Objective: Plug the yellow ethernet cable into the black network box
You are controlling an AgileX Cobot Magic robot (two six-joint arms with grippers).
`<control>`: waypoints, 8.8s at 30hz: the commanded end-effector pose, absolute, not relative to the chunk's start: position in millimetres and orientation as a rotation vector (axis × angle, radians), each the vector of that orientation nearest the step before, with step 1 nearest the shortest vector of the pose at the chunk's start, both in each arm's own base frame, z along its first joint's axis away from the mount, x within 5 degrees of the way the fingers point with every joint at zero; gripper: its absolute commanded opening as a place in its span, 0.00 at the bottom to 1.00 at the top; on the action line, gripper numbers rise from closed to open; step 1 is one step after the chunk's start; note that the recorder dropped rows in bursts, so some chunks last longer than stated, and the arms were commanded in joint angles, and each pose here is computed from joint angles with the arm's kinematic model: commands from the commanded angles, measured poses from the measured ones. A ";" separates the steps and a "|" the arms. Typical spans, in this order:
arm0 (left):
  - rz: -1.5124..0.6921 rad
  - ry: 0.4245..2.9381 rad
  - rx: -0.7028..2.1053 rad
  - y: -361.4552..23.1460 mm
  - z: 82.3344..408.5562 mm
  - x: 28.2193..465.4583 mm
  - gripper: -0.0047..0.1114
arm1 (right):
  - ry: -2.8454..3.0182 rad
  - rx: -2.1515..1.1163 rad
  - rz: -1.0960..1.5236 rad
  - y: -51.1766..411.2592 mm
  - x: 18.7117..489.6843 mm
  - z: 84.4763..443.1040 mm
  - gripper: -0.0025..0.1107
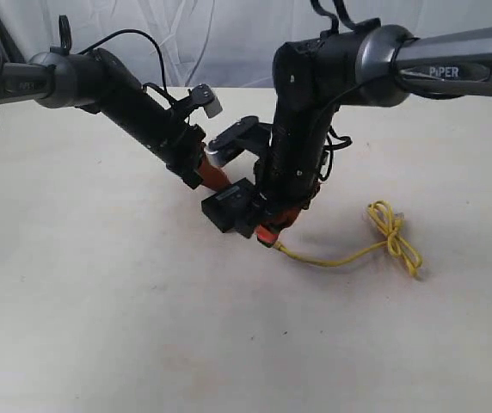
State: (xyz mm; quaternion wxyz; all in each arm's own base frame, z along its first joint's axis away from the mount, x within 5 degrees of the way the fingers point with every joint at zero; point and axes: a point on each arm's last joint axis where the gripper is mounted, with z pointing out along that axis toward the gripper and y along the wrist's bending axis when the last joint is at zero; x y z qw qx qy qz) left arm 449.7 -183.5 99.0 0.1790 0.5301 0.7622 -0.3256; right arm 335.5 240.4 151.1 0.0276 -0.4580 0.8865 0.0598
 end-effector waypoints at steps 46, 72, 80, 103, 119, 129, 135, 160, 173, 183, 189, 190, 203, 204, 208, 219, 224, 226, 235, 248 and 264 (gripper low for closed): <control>-0.948 2.151 1.483 -185.1 101.7 449.4 0.04 | 2.606 -1.566 0.234 228.4 346.9 112.9 0.43; -0.948 2.151 1.483 -185.1 101.7 449.4 0.04 | 2.847 -1.513 0.272 241.0 366.0 139.9 0.01; -0.953 2.165 1.469 -185.2 101.7 449.4 0.04 | 2.848 -1.487 0.279 245.9 376.8 130.7 0.01; -0.944 2.168 1.461 -185.1 101.6 450.2 0.04 | 2.843 -1.336 0.357 232.2 394.4 124.9 0.01; -0.941 2.165 1.462 -185.0 101.5 450.4 0.04 | 2.853 -1.373 0.312 230.9 395.7 113.3 0.01; -0.938 2.166 1.460 -185.0 101.5 450.7 0.04 | 2.828 -1.379 0.306 230.9 396.3 126.1 0.01; -0.936 2.166 1.459 -185.0 101.5 450.8 0.04 | 2.803 -1.356 0.326 234.4 398.5 128.9 0.01; -0.958 2.160 1.439 -186.3 102.7 450.8 0.04 | 2.711 -1.366 0.298 241.0 402.8 129.1 0.01; -0.953 2.159 1.439 -186.2 102.6 451.2 0.04 | 2.669 -1.438 0.272 240.9 405.4 118.1 0.01; -0.939 2.111 1.489 -186.3 102.7 450.9 0.04 | 2.637 -1.468 0.274 242.5 405.2 120.7 0.01; -0.964 2.063 1.546 -187.7 103.6 447.7 0.04 | 2.545 -1.535 0.263 253.2 401.2 135.3 0.01; -0.974 2.043 1.569 -187.9 104.0 446.5 0.04 | 2.536 -1.531 0.262 253.9 402.5 137.3 0.01; -1.047 2.003 1.551 -191.2 108.1 444.4 0.04 | 2.526 -1.509 0.264 257.8 408.9 137.0 0.01; -1.045 2.003 1.550 -191.2 108.0 444.6 0.04 | 2.528 -1.512 0.261 257.6 408.8 136.9 0.01; -1.035 2.036 1.510 -189.3 107.6 446.9 0.04 | 2.520 -1.574 0.223 254.6 407.9 136.1 0.01; -0.982 2.147 1.404 -161.5 104.7 458.2 0.04 | 2.457 -1.732 0.205 252.1 405.1 135.5 0.01; -0.896 2.187 1.431 -155.8 100.2 460.2 0.04 | 2.452 -1.746 0.195 251.5 405.1 135.4 0.01; -0.867 2.212 1.423 -154.3 98.8 461.2 0.04 | 2.450 -1.749 0.193 251.4 405.2 135.4 0.01; -0.814 2.234 1.437 -150.1 96.4 462.7 0.04 | 2.450 -1.754 0.185 250.9 405.3 135.3 0.01; -0.874 2.358 1.208 -126.7 113.2 468.7 0.04 | 2.455 -1.794 0.180 250.1 404.9 126.6 0.01; -0.683 2.411 1.071 -111.8 180.9 467.3 0.04 | 2.444 -1.801 0.121 245.7 404.2 143.8 0.62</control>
